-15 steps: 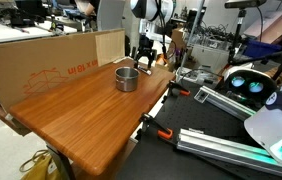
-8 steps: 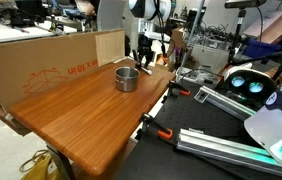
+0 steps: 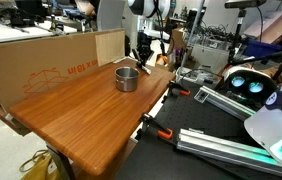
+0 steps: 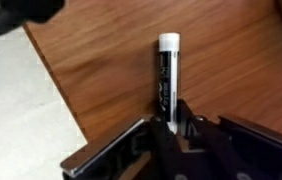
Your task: Put the marker in the pot
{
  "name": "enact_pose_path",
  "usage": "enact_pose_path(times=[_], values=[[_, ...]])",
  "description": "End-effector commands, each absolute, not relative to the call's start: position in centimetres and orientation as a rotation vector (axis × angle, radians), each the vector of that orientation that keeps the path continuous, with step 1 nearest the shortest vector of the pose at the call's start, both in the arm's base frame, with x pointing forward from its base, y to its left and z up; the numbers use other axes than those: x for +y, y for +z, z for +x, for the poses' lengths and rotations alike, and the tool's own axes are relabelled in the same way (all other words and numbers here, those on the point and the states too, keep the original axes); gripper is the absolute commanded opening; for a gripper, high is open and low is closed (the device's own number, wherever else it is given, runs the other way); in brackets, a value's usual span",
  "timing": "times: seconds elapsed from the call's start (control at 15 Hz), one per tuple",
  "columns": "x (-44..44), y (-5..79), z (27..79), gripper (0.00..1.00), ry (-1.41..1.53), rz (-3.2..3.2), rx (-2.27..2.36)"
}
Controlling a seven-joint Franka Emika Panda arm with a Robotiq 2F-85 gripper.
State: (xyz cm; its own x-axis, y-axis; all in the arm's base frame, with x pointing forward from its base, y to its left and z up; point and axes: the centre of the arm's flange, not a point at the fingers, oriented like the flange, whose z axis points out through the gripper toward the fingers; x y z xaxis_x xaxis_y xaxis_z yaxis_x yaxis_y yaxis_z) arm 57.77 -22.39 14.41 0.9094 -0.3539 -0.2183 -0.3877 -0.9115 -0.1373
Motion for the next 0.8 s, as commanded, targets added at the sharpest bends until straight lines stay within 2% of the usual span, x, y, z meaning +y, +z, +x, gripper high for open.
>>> enact_pose_path(times=[0.0, 0.33, 0.73], values=[[-22.2, 15.4, 58.0, 0.05, 0.263, -2.892, 0.522], [-19.5, 19.0, 58.8, 0.05, 0.153, -2.957, 0.425], [-11.5, 23.1, 59.1, 0.05, -0.033, -3.084, 0.190]])
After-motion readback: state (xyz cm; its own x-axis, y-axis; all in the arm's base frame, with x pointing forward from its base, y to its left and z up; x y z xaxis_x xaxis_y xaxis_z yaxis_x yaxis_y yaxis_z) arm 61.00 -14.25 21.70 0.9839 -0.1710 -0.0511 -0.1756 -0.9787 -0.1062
